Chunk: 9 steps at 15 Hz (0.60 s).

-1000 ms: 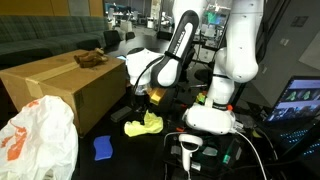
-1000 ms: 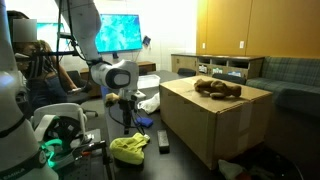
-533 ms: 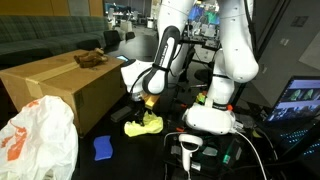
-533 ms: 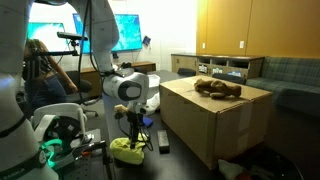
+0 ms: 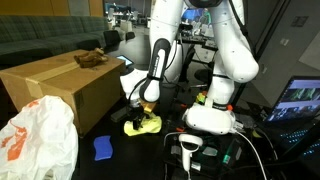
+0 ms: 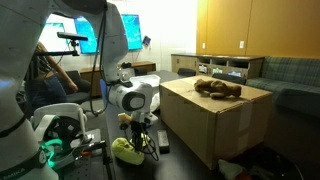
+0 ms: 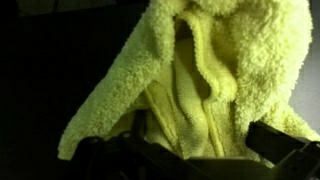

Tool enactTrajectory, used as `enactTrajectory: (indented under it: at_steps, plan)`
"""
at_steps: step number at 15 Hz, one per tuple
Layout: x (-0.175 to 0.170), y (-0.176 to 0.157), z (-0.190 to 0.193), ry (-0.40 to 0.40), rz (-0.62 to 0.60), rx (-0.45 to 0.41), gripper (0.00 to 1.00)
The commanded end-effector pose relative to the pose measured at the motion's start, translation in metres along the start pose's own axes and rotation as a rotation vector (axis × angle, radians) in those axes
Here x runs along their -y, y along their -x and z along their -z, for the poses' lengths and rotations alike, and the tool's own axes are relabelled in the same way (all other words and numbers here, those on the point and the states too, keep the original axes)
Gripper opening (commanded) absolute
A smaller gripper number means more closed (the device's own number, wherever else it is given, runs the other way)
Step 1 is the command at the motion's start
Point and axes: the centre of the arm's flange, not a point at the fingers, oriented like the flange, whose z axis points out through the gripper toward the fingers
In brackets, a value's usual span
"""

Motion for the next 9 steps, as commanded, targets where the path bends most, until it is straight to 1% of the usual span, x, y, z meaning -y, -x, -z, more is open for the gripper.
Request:
enactTrajectory:
  at_steps: [1, 3, 4, 5, 9]
  plan:
    - [-0.003, -0.012, -0.019, -0.048, 0.082, -0.039, 0.93]
    - [-0.006, -0.013, -0.018, -0.066, 0.113, -0.059, 0.67]
    - [-0.007, -0.014, -0.018, -0.075, 0.126, -0.066, 0.60]
    - [-0.009, -0.014, -0.014, -0.081, 0.135, -0.073, 0.50]
    - [-0.014, -0.012, 0.004, -0.089, 0.148, -0.089, 0.21]
